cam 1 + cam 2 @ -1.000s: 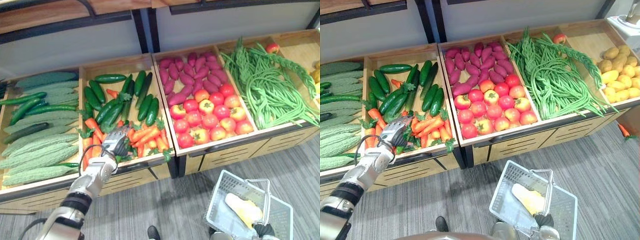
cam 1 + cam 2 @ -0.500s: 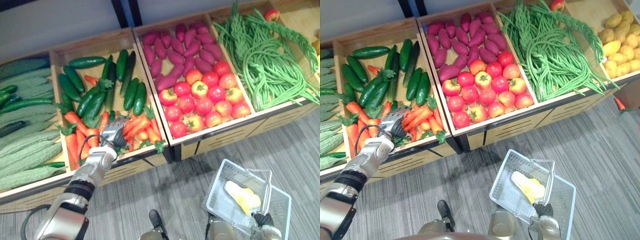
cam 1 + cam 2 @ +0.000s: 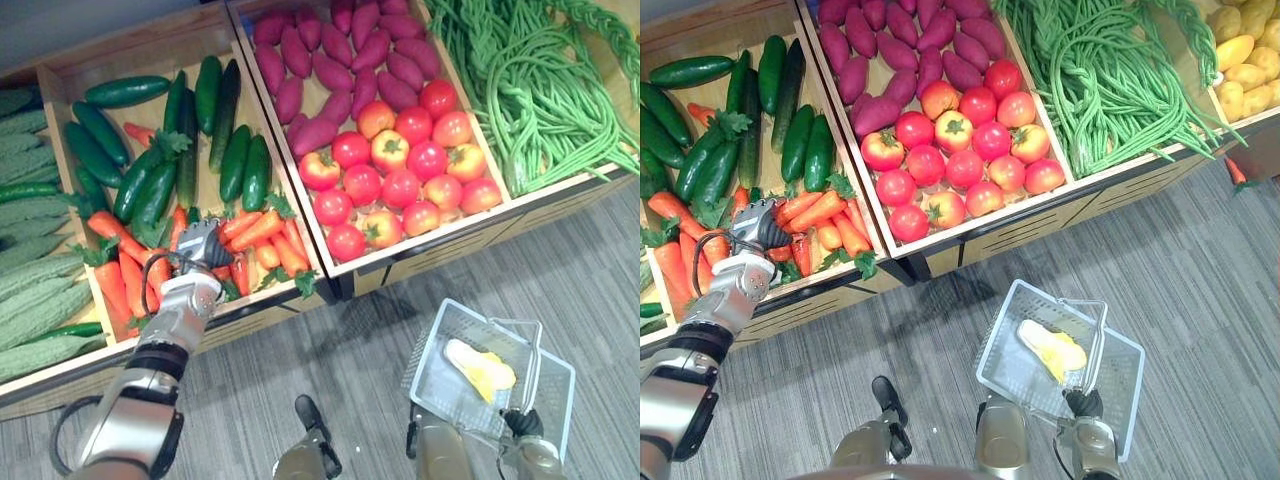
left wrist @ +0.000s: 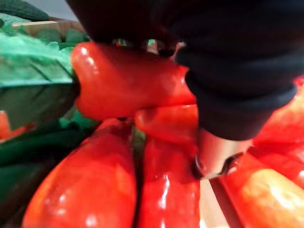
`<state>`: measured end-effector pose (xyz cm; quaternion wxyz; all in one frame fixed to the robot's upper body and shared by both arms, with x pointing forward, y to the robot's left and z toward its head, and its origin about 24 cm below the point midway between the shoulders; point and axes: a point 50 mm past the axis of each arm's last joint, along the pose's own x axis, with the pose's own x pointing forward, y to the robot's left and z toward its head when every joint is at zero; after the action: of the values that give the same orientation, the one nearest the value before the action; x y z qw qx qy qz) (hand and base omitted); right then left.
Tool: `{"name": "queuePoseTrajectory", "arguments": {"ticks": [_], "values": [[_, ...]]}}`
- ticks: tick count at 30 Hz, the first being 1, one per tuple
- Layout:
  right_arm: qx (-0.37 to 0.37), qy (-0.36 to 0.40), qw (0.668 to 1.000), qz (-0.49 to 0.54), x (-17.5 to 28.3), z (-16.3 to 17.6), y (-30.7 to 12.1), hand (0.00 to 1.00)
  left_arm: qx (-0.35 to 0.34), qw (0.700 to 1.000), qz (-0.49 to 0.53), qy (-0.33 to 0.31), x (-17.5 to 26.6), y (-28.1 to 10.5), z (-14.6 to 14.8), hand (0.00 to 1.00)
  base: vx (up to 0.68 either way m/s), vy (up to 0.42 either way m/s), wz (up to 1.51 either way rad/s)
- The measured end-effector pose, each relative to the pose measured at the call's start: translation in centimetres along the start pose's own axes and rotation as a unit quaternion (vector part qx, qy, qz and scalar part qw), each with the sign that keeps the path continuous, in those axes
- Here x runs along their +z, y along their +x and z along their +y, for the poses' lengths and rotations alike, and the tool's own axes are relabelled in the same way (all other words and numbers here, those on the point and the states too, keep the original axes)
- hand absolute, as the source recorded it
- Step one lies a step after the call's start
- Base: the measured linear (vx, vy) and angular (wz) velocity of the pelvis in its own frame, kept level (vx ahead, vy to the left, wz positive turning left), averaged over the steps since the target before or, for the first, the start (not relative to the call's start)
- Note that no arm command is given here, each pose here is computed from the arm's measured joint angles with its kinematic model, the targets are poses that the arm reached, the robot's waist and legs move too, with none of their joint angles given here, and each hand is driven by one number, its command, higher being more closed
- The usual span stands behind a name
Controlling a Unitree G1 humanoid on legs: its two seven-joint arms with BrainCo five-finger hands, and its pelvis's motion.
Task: Pick vegetable in the basket
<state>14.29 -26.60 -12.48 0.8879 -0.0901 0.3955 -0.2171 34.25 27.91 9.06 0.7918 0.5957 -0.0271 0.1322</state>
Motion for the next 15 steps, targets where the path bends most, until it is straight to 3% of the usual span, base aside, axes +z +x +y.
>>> {"name": "queuePoseTrajectory", "arguments": {"ticks": [15], "values": [[0.001,-0.013,1.0,0.005,-0.39,-0.14,-0.11,1.0,-0.016,1.0,0.006,-0.004,-0.12,-0.48,-0.7,1.0,0.0,-0.012,-0.01]]}}
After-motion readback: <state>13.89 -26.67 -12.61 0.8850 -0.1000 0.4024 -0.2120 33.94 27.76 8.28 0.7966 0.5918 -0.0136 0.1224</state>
